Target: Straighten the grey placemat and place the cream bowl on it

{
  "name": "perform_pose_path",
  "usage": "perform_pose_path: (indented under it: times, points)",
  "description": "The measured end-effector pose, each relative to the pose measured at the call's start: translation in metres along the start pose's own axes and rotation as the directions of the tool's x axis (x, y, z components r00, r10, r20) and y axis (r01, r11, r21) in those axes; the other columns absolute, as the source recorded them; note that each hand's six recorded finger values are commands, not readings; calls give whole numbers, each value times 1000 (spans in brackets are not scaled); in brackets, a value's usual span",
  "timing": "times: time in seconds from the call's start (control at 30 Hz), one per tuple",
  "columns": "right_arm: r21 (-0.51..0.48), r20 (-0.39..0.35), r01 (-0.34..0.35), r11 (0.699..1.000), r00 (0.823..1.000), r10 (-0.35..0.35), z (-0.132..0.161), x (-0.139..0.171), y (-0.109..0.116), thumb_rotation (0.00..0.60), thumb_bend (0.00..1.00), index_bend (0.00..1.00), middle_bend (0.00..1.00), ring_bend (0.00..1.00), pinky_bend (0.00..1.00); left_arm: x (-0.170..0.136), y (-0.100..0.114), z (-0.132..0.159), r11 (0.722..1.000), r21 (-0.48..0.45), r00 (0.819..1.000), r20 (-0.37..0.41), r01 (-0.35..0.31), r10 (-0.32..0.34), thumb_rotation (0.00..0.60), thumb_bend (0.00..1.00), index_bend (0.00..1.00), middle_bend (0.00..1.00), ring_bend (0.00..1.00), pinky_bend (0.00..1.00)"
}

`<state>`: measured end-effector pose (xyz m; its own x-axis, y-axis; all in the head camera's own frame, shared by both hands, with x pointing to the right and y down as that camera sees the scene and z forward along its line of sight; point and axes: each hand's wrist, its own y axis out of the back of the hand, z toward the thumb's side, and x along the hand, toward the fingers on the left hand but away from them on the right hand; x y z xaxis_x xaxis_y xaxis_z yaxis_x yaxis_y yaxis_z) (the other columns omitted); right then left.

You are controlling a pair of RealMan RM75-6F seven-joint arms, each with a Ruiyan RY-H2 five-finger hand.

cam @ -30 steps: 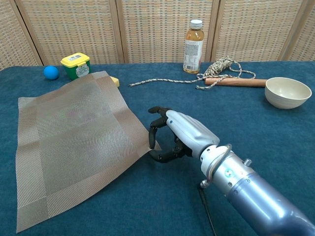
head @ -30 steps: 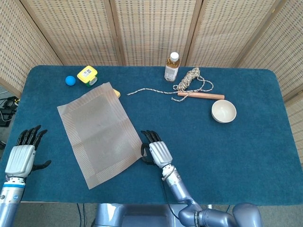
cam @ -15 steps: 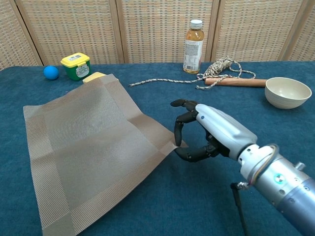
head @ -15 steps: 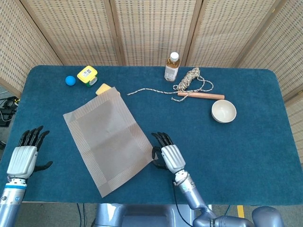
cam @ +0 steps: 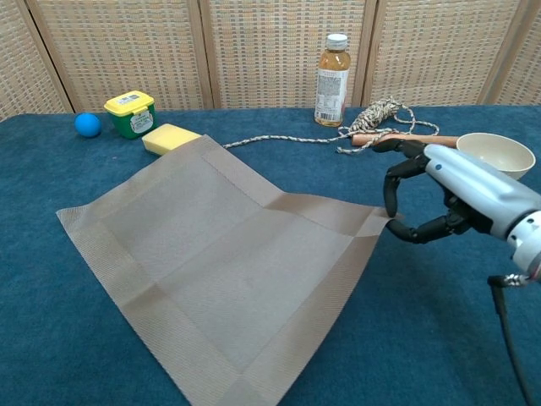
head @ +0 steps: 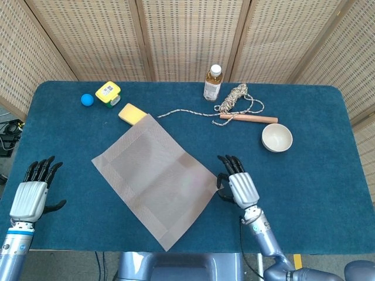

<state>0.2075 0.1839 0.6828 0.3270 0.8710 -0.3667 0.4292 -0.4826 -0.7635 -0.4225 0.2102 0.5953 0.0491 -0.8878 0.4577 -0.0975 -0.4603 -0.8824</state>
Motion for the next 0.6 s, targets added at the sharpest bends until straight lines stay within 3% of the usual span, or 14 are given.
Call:
perform_pose_path:
  times: [0.33,0.6]
  points:
    - [125,106,33,992,993,-47,-59,-21,53,600,609,720,173,0,85,0,0,0,1000,3,1000,-2,0,0,600,91,116,0,0,0]
    - [225,139,21,974,989,-53,-85,-42,84,600,608,722,181,0,89,1,-2,1,1000,11,1000,-2,5,-5,600,91,116,0,0,0]
